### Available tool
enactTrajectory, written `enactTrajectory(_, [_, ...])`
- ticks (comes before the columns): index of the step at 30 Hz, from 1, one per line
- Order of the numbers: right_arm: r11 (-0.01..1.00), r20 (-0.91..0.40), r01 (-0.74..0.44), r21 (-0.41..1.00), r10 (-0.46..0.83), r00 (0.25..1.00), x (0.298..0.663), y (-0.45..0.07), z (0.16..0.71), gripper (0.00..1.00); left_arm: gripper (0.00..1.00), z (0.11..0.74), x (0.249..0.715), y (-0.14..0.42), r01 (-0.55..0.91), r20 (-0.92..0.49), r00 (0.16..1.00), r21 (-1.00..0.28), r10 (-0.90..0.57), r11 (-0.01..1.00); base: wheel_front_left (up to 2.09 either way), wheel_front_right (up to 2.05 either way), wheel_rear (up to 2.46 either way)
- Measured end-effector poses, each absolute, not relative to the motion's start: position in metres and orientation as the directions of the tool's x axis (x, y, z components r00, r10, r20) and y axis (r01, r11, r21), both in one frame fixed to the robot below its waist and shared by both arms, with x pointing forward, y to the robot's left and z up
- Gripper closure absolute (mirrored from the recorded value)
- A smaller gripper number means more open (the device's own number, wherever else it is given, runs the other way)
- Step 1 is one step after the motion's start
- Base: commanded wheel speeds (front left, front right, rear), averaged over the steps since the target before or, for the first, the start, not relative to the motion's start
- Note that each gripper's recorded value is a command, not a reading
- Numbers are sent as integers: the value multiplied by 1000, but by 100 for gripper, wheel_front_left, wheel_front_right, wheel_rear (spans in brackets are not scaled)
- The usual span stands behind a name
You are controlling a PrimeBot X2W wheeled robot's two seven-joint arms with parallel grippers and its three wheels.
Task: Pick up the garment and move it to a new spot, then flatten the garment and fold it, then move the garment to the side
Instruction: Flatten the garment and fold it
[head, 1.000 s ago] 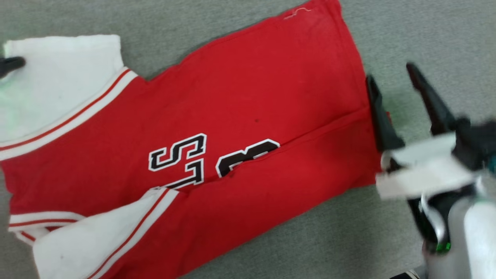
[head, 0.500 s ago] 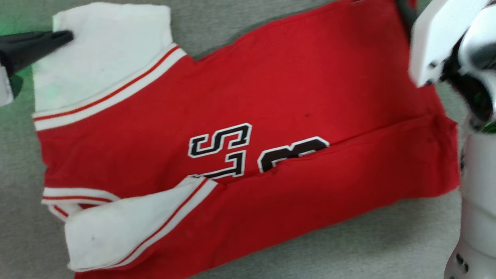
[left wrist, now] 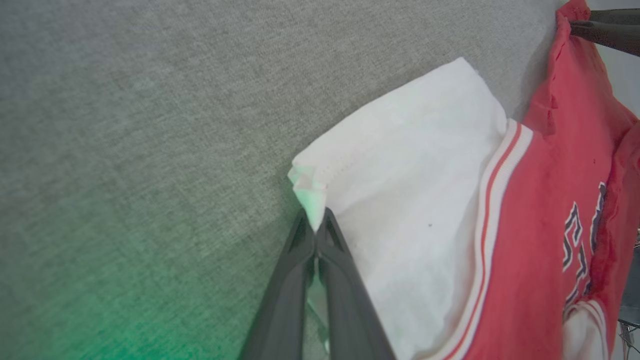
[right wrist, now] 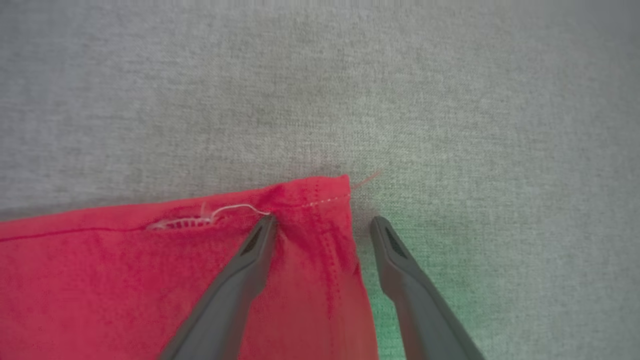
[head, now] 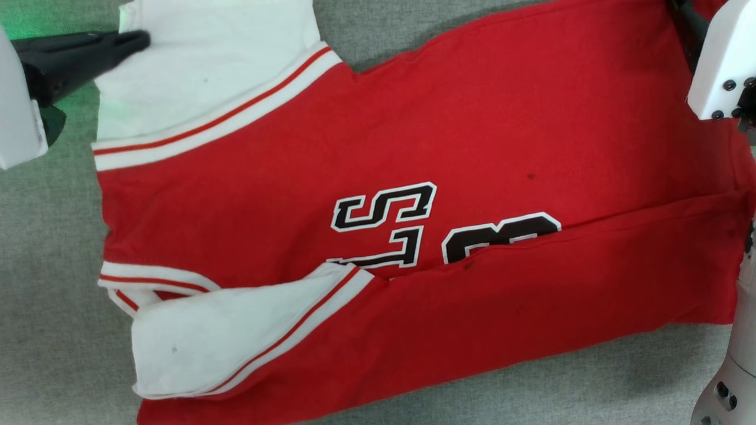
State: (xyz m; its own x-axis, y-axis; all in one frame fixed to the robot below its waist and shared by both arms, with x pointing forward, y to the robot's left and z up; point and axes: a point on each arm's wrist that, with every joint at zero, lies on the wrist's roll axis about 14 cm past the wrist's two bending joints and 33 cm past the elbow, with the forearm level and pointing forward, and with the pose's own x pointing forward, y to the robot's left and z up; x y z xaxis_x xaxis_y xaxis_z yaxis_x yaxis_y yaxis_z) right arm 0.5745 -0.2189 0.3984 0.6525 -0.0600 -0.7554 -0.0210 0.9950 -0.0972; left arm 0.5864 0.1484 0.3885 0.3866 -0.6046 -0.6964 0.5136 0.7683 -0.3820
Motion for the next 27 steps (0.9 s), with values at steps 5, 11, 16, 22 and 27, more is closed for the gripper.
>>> enactTrajectory(5, [997,-703,-44,-69,-17,711,580,-208,405,100,100,396,588,146,512,-663,422,-388,-618,766,0,0,0])
enactTrajectory(11, [993,-637,-84,-78,15,771,573,-210,431,100,100,430,578,123,540,-546,479,-434,-687,721,0,0,0])
enactTrajectory(16, [992,-608,-110,-69,45,793,551,-219,456,100,100,476,558,112,586,-443,524,-432,-728,685,0,0,0])
enactTrajectory(22, [990,-563,-127,-60,71,824,519,-229,485,100,100,518,512,105,641,-344,537,-427,-770,638,0,0,0])
enactTrajectory(27, [988,-532,-149,-28,111,840,489,-231,499,100,100,530,469,113,642,-297,564,-429,-770,636,0,0,0])
